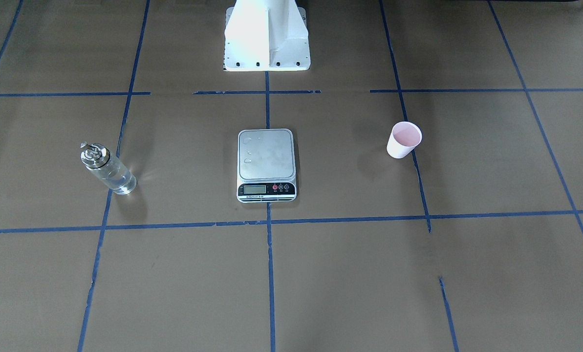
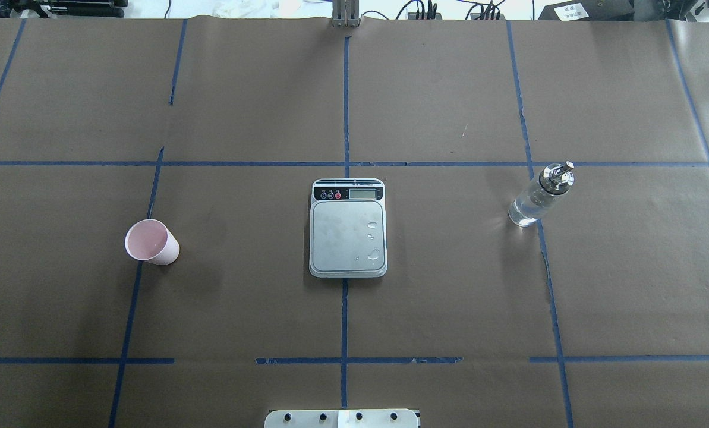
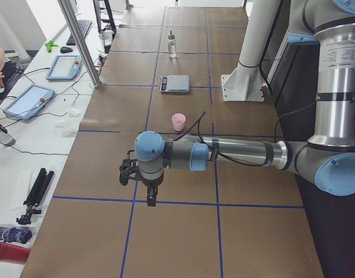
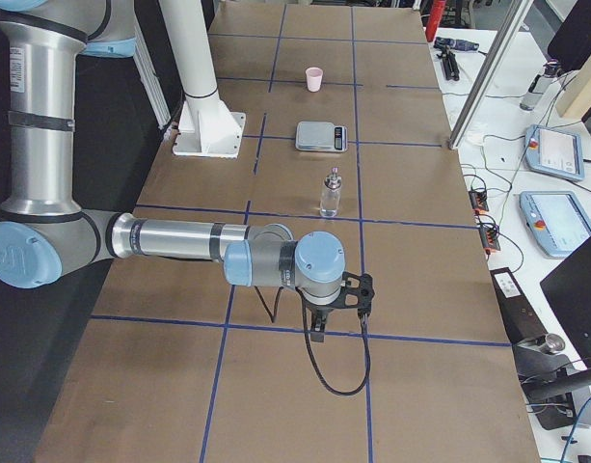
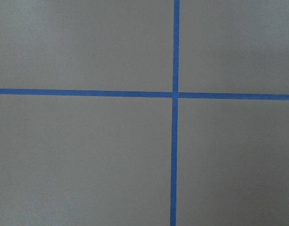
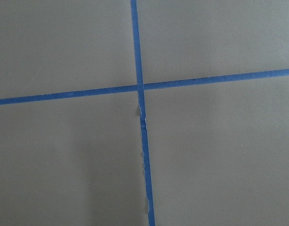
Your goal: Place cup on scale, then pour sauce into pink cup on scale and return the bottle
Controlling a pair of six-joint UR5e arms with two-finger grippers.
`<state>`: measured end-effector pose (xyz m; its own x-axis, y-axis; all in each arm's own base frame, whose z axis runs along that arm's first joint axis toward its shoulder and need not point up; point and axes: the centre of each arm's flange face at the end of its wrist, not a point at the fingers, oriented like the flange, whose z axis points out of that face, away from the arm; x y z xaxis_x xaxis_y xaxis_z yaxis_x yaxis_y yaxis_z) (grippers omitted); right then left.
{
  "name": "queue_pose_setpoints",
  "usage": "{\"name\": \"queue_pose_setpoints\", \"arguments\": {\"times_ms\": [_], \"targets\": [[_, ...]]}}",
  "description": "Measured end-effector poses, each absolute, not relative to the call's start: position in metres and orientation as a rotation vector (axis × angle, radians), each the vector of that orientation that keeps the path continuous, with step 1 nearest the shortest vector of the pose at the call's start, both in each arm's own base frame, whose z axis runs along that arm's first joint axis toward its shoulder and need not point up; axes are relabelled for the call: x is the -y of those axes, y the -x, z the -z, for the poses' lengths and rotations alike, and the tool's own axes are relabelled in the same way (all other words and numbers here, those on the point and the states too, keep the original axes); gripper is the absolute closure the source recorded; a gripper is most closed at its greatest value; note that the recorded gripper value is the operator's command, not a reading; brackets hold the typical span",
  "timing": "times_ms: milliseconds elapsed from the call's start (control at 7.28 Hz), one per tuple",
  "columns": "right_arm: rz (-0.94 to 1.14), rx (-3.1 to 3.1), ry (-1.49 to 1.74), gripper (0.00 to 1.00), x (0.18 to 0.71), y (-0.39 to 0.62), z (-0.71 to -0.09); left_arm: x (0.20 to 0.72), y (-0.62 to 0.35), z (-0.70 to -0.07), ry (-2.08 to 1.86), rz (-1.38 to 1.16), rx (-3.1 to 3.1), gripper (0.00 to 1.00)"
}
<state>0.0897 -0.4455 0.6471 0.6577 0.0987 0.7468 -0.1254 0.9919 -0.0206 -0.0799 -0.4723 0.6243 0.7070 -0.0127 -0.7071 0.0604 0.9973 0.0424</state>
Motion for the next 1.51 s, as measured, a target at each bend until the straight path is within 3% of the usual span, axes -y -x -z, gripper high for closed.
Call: {"name": "queue_pose_setpoints", "arguments": {"times_ms": [412,962,1511], "targets": [[-0.123,0.844,-0.041,0.0,0.446,-0.09,-0.644,0.472,0.08,-0.589,-0.121,0.022,-0.781,0.0],[-0.12,0.846,-0.052,0.0,0.447,-0.09,-0.638,0.462,0.063,-0.46,-0.355,-0.1,-0.79,0.0],[-0.11,0.853,-0.074,0.0,0.45,-0.089,-0.625,0.465,-0.02,-0.42,-0.26,-0.093,-1.013,0.0]]}}
